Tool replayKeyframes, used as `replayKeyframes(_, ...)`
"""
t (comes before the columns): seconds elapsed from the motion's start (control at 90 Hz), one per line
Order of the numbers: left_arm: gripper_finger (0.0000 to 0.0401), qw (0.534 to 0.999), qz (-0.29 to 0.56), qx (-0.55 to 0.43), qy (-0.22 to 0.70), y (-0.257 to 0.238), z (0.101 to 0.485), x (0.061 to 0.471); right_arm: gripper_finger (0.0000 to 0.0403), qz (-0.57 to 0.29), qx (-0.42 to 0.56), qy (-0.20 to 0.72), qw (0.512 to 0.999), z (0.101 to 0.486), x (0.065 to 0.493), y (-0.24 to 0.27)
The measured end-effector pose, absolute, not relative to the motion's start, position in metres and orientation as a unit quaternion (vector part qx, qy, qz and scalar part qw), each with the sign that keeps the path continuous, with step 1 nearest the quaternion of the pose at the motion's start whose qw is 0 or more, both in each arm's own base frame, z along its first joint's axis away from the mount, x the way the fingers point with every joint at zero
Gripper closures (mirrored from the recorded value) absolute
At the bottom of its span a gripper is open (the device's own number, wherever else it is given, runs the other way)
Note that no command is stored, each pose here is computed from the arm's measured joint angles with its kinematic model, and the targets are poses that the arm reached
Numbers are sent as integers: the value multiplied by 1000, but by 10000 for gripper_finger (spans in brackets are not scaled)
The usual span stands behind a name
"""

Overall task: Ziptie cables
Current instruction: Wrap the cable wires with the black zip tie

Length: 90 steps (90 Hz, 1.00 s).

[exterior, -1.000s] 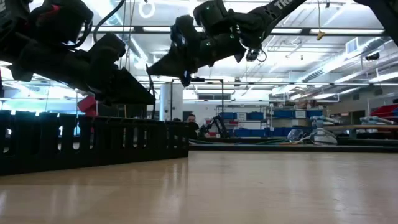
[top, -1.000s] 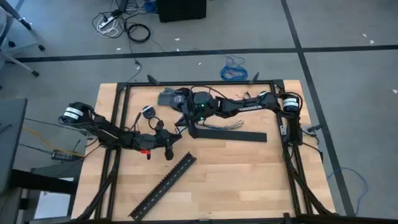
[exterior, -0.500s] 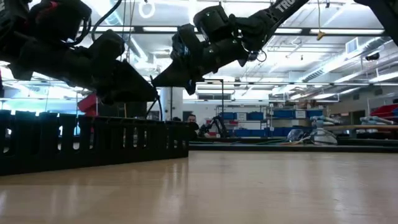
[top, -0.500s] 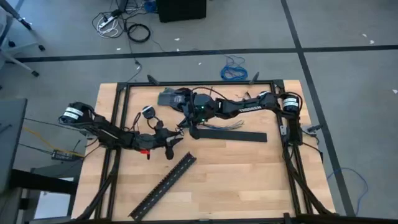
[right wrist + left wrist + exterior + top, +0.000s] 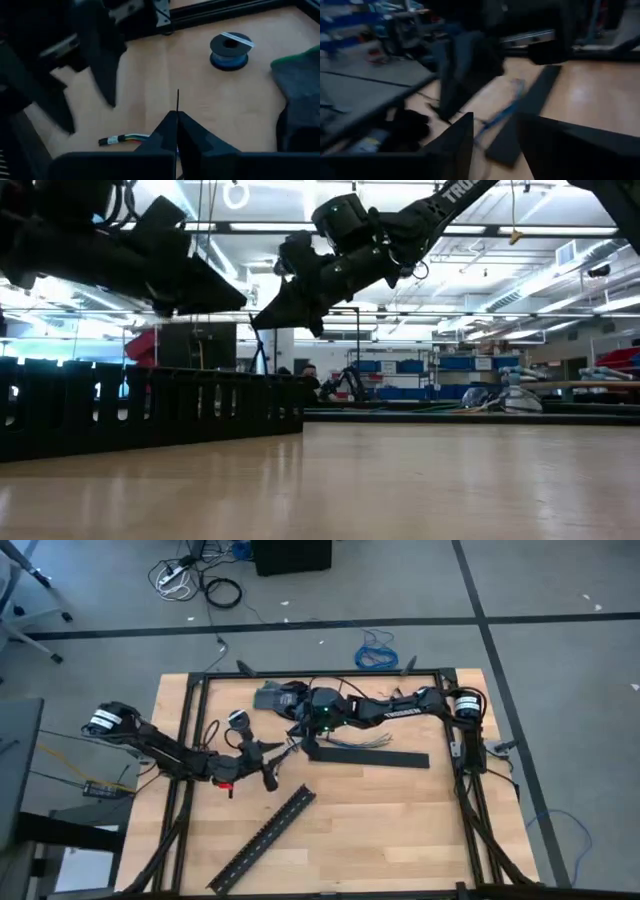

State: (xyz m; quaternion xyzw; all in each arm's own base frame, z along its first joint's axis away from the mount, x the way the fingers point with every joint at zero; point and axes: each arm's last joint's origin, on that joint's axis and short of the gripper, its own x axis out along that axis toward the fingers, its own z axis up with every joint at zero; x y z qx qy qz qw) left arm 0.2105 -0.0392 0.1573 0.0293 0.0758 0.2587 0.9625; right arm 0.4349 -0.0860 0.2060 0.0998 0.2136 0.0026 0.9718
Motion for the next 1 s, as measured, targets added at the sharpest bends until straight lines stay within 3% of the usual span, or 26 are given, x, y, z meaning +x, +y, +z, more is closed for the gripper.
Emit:
replayKeyframes(0.511,264,944,320,6,73,-16,157,213,402,4,94,151,984,218,439,-87)
replayKeyframes(1.0,269,955,290,-10,70,-16,157,215,402,26,91,131,987,222,442,-80)
